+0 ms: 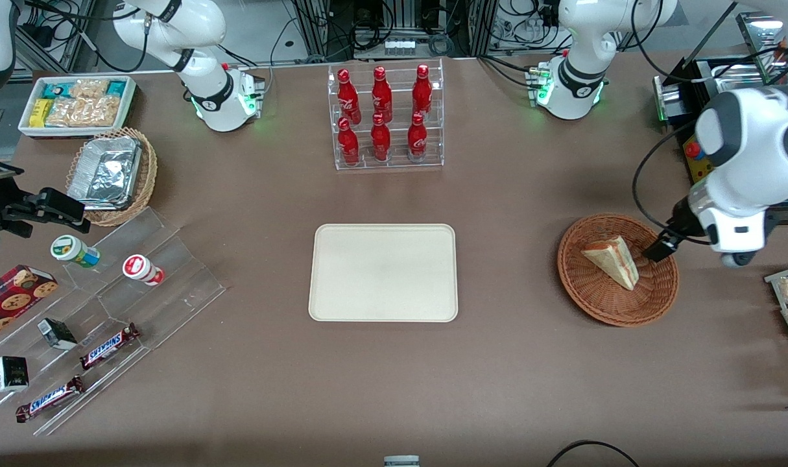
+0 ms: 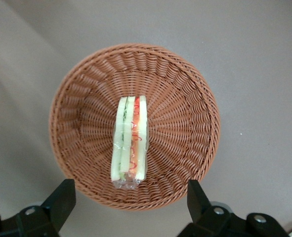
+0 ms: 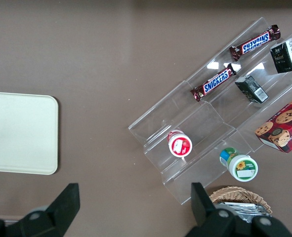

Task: Place sandwich from basket to tray
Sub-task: 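Lower the open left gripper over the sandwich in the wicker basket, then close the left gripper on the wrapped sandwich's edge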

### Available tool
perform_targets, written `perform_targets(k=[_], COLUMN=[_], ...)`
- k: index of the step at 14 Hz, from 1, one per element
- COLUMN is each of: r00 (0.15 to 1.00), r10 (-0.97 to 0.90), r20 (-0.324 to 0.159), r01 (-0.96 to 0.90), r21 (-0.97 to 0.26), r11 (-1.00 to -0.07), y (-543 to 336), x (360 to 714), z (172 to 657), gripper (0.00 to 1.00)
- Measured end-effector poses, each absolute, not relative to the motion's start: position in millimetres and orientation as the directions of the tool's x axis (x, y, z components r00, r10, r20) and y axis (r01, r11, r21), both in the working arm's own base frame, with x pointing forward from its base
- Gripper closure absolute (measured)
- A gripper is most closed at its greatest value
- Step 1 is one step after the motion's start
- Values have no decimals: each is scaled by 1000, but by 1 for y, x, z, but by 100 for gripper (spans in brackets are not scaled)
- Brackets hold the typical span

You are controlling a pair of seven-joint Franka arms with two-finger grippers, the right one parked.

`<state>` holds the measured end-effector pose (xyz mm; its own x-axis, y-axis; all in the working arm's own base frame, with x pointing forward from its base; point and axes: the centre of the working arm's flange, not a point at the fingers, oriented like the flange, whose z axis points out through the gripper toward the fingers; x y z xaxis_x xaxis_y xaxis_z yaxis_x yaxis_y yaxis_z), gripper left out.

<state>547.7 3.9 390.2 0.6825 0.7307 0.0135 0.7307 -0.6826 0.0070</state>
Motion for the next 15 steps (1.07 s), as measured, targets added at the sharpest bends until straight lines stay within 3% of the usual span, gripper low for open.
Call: perform_targets(k=[6, 15], r00=[655, 643], r10=[755, 765], r20=[25, 41], r01=[755, 764], r21=[19, 36], r11=[-656, -644], y=[-1, 3], x=[537, 517], z=[325, 279], gripper=[0, 0])
